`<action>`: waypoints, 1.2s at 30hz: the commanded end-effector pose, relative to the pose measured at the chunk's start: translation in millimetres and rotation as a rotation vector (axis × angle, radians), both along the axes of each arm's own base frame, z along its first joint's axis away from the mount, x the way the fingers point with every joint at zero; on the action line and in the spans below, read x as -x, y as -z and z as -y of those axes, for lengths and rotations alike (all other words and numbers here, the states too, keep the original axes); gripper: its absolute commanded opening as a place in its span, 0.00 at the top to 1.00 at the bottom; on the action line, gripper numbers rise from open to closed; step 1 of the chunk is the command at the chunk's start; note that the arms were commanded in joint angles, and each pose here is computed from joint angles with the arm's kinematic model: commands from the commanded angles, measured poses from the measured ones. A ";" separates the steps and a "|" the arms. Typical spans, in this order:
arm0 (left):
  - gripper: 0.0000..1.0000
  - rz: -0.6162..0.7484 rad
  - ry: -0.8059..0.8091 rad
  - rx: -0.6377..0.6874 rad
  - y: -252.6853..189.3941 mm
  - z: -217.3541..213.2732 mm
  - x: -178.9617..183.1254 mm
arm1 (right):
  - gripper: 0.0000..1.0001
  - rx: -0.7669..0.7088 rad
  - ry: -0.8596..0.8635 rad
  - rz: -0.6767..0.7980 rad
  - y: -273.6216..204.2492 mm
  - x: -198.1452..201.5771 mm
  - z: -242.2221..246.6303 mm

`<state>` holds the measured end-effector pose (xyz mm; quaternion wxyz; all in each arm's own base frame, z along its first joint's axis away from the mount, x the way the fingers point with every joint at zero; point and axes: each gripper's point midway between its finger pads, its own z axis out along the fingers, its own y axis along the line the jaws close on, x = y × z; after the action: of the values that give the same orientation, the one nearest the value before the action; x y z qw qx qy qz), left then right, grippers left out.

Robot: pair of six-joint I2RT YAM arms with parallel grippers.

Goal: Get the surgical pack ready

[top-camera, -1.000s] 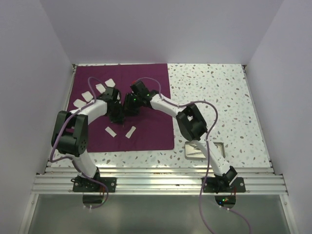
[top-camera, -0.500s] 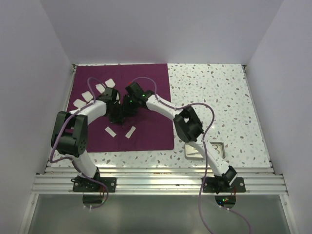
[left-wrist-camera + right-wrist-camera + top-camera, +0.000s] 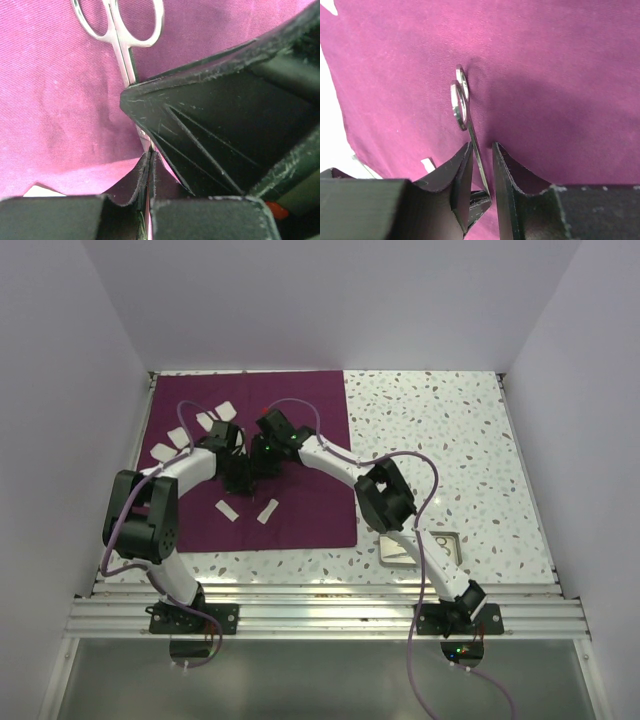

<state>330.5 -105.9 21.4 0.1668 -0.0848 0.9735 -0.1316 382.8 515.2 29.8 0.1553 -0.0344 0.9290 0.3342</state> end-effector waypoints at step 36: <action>0.41 0.188 -0.051 0.110 -65.8 -20.7 -29.3 | 1.00 -0.090 -0.076 -0.070 8.7 18.3 -6.9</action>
<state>334.5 -91.9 44.2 0.1922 -0.1063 0.9613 -0.1665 381.8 525.9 25.3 0.1352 -0.0442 0.9068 0.3969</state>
